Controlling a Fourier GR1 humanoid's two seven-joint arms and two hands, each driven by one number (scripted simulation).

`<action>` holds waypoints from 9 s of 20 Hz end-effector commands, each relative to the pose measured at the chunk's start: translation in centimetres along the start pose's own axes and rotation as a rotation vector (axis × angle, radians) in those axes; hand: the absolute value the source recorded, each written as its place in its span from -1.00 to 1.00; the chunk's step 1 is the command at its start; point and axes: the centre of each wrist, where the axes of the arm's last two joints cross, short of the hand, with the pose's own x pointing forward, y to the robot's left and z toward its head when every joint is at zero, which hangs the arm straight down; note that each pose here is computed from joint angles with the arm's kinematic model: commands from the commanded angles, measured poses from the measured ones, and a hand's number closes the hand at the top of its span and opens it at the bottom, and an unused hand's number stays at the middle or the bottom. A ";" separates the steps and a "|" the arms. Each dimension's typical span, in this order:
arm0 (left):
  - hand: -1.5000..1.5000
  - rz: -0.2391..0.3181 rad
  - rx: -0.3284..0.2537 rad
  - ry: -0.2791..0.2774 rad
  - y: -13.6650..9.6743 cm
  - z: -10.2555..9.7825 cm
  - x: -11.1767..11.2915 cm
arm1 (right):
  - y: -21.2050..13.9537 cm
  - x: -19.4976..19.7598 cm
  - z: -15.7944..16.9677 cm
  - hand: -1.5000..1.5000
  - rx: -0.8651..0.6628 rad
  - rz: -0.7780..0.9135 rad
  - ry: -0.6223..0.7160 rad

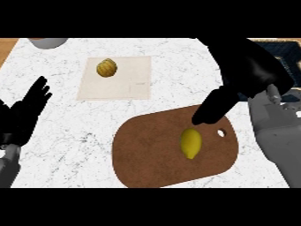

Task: Pick the lemon from the cutting board and place it in the basket

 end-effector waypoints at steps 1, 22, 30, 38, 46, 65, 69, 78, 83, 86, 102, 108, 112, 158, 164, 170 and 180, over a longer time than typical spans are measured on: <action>0.00 -0.019 0.016 -0.008 2.0 0.4 0.0 | -2.9 -1.0 0.7 -1.00 0.124 0.055 0.103; 0.00 -0.014 -0.011 -0.008 -0.6 -0.2 -1.1 | 4.8 -10.0 8.8 -1.00 0.003 -0.178 -0.001; 0.00 -0.014 -0.012 -0.008 1.2 -0.7 0.6 | 11.4 -10.2 7.0 -1.00 -0.089 -0.313 -0.052; 0.00 -0.020 0.003 -0.020 0.9 -2.1 0.5 | 15.1 -11.4 2.9 -1.00 0.037 -0.231 0.042; 0.00 0.008 -0.015 -0.018 -0.3 -1.4 1.2 | 17.3 -13.0 1.8 -1.00 0.083 -0.171 0.063; 0.00 -0.019 0.002 -0.006 0.4 -0.8 -2.0 | 20.3 -12.4 4.0 -1.00 0.109 -0.181 -0.001; 0.00 -0.008 -0.001 0.000 0.4 -0.6 -0.1 | 19.4 -14.3 3.3 -1.00 0.113 -0.158 0.037; 0.00 -0.017 -0.013 -0.026 -2.2 -1.2 -0.5 | 21.5 -13.3 2.3 1.00 0.189 0.005 -0.012; 0.00 -0.022 -0.026 -0.023 0.1 -0.9 0.6 | 23.6 -11.6 1.7 1.00 0.157 -0.004 -0.013; 0.00 -0.031 -0.019 -0.011 0.4 0.3 -2.2 | 23.8 -13.3 2.0 1.00 0.174 -0.004 -0.011; 0.00 -0.020 0.021 0.000 1.6 -0.7 -0.3 | 20.8 -6.6 14.8 1.00 0.211 -0.243 -0.307; 0.00 -0.026 0.007 -0.001 1.9 -0.2 -0.3 | 15.9 -4.1 18.2 1.00 -0.032 -0.461 -0.481; 0.00 -0.023 0.007 0.005 0.2 -0.3 -0.1 | 12.3 -4.0 20.8 1.00 -0.172 -0.455 -0.431; 0.00 -0.036 -0.023 -0.015 -1.0 -0.7 -1.0 | -6.8 -16.9 0.9 1.00 -0.621 -0.292 -0.006; 0.00 -0.015 -0.027 -0.020 -0.2 -0.3 -0.3 | -5.8 -22.4 -0.9 -1.00 -0.755 -0.402 0.172; 0.00 -0.016 -0.010 -0.019 1.4 -1.3 -0.2 | -6.8 -21.9 -3.6 -1.00 -0.685 -0.366 0.102; 0.00 -0.025 -0.001 -0.017 2.0 -1.2 0.5 | -10.6 -25.7 -1.4 -1.00 -0.891 -0.696 0.110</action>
